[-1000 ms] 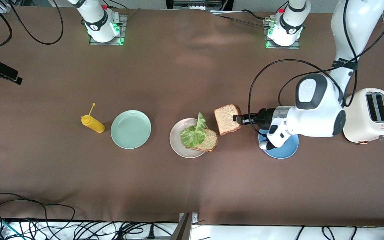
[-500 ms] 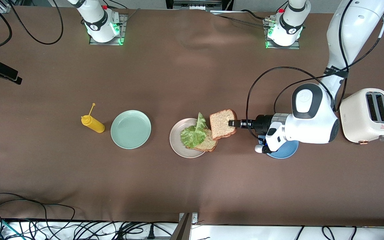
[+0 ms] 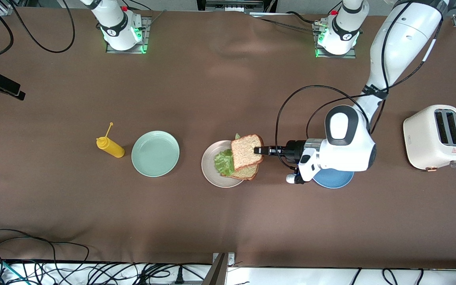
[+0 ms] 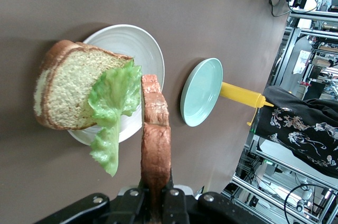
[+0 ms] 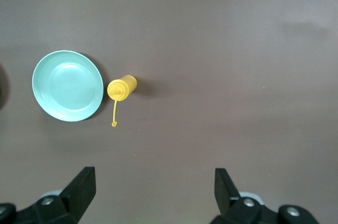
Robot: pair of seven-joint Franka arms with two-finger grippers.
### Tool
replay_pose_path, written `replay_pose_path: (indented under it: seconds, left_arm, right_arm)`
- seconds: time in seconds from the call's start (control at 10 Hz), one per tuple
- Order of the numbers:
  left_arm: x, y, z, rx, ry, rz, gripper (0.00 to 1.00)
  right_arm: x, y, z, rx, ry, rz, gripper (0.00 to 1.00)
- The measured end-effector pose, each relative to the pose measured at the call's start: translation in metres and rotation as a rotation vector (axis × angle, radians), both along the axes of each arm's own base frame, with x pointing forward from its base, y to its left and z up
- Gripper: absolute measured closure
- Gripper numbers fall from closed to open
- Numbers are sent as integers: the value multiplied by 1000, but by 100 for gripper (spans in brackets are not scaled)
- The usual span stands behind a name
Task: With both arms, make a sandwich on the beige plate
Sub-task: 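Lower the bread onto the lettuce and open the left gripper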
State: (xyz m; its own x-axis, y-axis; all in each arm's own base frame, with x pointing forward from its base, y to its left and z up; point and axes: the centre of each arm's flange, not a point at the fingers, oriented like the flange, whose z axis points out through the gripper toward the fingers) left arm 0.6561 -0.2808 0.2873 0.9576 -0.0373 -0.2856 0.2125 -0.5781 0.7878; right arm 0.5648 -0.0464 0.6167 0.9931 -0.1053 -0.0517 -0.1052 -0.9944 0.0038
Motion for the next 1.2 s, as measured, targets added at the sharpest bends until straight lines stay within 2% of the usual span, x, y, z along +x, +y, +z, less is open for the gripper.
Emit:
replay_pose_path:
  seconds: [0.2,0.7,1.2]
  left_arm:
    - [-3,-15,-16,-7,-9,19,91]
    - [-14,-41,-62,-16,17,41,91]
    - [-17,-46,-73,-25,27,39,91]
  right_arm:
    - [0,-1,0,0,0,-1,0]
    - [0,-1,1,0,-1,-2,0]
    - [0,-2,1,0,-1,-3,0]
